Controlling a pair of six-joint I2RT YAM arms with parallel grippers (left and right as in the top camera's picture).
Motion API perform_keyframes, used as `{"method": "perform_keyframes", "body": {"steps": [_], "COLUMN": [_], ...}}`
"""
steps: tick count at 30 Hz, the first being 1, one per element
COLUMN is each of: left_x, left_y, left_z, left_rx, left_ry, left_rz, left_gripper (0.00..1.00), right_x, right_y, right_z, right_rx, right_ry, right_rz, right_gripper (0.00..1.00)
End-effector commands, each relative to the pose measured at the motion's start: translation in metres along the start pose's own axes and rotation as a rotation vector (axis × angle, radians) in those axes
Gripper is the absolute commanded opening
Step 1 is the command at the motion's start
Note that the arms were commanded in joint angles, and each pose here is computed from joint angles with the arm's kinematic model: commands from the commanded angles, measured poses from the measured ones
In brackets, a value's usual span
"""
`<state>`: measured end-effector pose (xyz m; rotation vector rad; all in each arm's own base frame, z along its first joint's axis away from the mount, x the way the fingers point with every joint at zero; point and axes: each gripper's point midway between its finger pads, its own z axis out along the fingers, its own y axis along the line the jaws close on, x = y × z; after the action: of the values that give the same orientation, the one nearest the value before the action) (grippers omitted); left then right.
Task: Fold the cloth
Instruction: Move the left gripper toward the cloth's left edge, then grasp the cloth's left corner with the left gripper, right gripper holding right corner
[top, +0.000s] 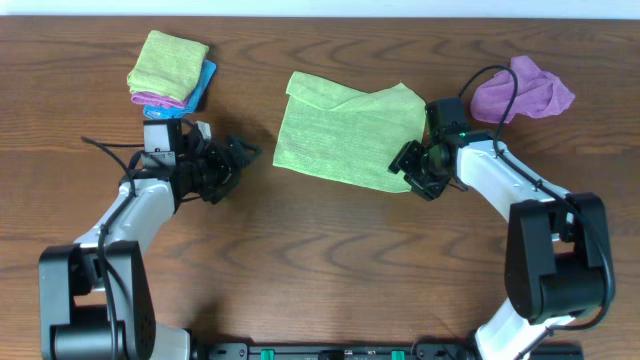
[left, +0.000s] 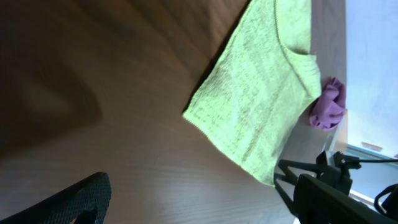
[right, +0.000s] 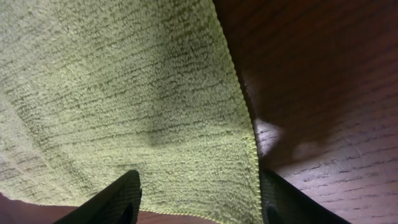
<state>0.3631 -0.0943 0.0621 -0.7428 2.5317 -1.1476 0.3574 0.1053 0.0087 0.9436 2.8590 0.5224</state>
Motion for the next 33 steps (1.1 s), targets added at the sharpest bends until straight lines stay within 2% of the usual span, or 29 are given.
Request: {"method": "perform_keyframes", "body": {"steps": [1, 14, 19, 23, 30, 33], "left_x": [-0.002, -0.004, -0.010, -0.009, 0.003, 0.009], "left_y": [-0.008, -0.007, -0.005, -0.006, -0.011, -0.007], "left_z": [0.009, 0.036, 0.045, 0.053, 0.074, 0.082], "left_rx": [0.021, 0.033, 0.041, 0.050, 0.049, 0.022], "left_ry": [0.008, 0.008, -0.008, -0.008, 0.007, 0.010], "left_rz": [-0.016, 0.007, 0.013, 0.018, 0.055, 0.065], "left_gripper": [0.95, 0.95, 0.95, 0.95, 0.96, 1.00], "right_x": [-0.001, 0.003, 0.004, 0.004, 0.007, 0.008], "right_y": [-0.006, -0.011, -0.012, -0.012, -0.009, -0.008], "right_z": [0.005, 0.015, 0.017, 0.017, 0.017, 0.017], "right_rx": [0.019, 0.037, 0.041, 0.041, 0.025, 0.020], "right_ry": [0.003, 0.031, 0.036, 0.036, 0.054, 0.061], "right_rz": [0.031, 0.065, 0.066, 0.066, 0.067, 0.067], "right_gripper": [0.59, 0.50, 0.31, 0.23, 0.22, 0.22]}}
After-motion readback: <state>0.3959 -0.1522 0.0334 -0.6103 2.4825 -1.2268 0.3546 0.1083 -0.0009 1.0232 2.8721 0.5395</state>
